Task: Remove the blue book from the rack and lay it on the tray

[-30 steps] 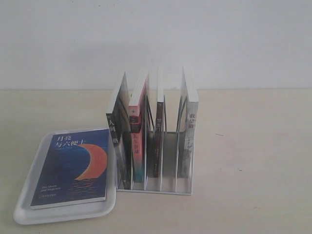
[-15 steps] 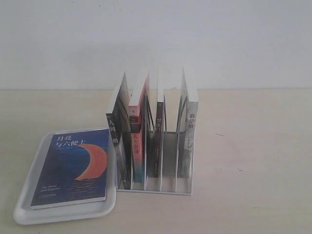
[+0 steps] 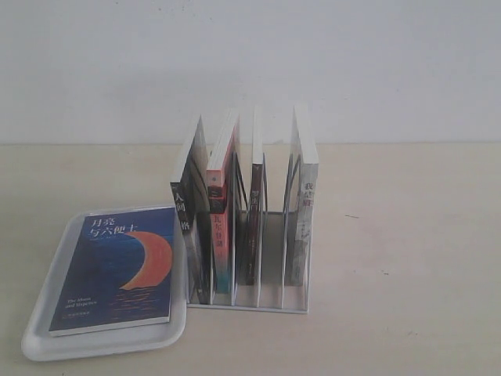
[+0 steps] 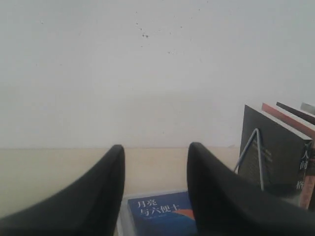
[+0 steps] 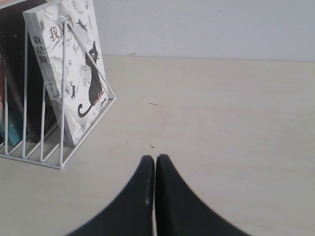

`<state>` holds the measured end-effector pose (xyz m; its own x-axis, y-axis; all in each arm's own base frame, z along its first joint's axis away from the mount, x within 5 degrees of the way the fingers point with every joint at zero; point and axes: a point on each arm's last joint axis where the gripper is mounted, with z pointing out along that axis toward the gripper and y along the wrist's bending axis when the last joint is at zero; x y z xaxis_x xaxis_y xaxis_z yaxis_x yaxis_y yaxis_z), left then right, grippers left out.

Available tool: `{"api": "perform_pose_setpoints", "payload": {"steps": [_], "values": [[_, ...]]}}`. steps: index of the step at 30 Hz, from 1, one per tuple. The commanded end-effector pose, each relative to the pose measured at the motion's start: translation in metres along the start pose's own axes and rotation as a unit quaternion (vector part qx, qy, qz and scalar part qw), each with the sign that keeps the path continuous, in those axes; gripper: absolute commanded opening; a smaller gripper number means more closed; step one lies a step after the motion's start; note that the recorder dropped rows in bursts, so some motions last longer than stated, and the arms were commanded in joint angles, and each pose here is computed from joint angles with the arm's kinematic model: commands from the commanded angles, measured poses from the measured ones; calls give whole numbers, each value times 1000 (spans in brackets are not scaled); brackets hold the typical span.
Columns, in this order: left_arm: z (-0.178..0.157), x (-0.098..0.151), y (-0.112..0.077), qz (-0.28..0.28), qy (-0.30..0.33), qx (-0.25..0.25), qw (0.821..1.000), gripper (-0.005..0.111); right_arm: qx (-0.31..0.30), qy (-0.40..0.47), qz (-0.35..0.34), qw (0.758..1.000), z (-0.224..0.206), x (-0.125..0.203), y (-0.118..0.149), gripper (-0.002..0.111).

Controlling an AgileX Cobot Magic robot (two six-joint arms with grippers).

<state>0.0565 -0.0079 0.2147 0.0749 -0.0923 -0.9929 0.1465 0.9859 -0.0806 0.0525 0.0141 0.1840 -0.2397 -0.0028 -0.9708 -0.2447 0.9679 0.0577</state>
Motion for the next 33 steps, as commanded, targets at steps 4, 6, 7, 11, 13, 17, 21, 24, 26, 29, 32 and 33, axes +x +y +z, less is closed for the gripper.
{"api": "perform_pose_setpoints", "payload": {"steps": [4,6,7,11,13,17,21,24,26,29,32,33], "values": [[-2,17,1,3,83,-10,996,40,1,-8,-2,1000,0,-1,0,0],[-3,21,0,3,109,-7,994,40,1,-8,-2,1000,0,-1,0,0],[-4,24,0,3,123,-5,992,40,1,-8,-2,1000,0,-1,0,0],[-5,28,0,25,145,-6,989,40,1,-8,-2,1000,0,-1,0,0],[-5,27,1,30,144,-7,989,40,1,-8,-2,1000,0,-1,0,0],[-4,25,1,30,132,-8,991,40,1,-8,-2,1000,0,-1,0,0],[-3,22,1,31,114,-10,993,40,1,-8,-2,1000,0,-1,0,0],[-3,22,1,31,114,-10,993,40,1,-8,-2,1000,0,-1,0,0],[-3,22,1,31,115,-10,993,40,1,-8,-2,1000,0,-1,0,0],[-4,23,2,35,118,-18,992,33,1,-8,-2,1000,0,-1,0,0],[-5,26,4,41,139,-36,989,19,1,-8,-2,1000,0,-1,0,0],[-5,27,4,46,141,-37,988,15,1,-8,-2,1000,0,-1,0,0]]}}
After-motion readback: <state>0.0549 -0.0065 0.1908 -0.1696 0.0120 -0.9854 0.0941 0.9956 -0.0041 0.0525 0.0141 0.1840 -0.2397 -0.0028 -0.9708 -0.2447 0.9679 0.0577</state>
